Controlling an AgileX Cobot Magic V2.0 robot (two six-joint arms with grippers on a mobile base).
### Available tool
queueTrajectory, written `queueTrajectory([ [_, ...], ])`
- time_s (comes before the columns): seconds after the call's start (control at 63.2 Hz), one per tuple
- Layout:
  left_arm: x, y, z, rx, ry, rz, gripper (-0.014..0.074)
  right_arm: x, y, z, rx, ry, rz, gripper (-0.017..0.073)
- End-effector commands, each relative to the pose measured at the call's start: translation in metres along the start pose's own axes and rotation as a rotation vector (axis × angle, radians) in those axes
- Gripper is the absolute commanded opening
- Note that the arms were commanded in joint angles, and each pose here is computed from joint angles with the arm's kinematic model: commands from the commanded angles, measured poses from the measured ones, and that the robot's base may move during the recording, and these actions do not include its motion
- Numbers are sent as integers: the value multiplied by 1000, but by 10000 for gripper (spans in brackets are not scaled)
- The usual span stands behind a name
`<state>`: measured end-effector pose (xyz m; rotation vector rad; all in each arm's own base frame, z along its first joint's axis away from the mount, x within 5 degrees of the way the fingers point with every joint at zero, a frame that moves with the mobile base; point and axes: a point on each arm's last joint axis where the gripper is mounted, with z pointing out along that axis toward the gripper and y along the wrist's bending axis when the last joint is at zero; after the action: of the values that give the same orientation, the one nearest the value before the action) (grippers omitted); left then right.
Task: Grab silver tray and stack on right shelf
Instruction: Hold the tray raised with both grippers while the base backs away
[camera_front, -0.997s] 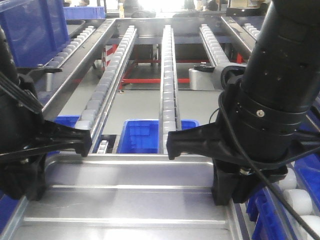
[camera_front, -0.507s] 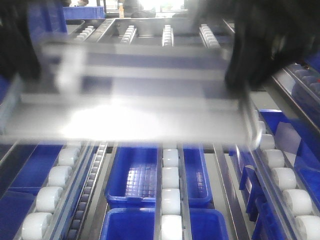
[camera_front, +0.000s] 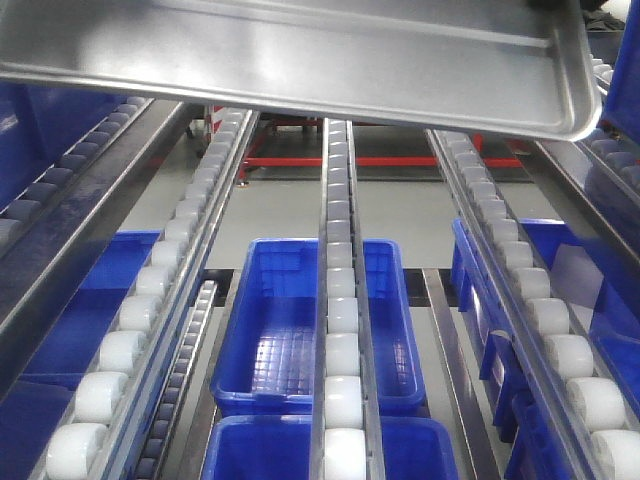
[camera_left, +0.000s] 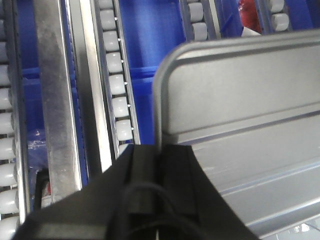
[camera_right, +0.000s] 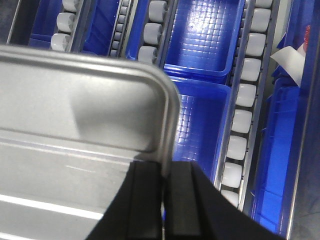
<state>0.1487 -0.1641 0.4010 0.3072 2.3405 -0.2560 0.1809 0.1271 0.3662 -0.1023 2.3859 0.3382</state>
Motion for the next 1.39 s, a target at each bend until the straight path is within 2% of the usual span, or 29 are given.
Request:
queueTrajectory([
  [0.0, -10, 6, -12, -36, -75, 11, -101, -13, -1, -16, -6, -101, -43, 57],
  [0.443, -7, 4, -4, -81, -30, 21, -101, -12, -1, -15, -1, -94, -44, 57],
  [1.377, -7, 4, -4, -81, -30, 21, -101, -12, -1, -15, -1, -93, -44, 57],
])
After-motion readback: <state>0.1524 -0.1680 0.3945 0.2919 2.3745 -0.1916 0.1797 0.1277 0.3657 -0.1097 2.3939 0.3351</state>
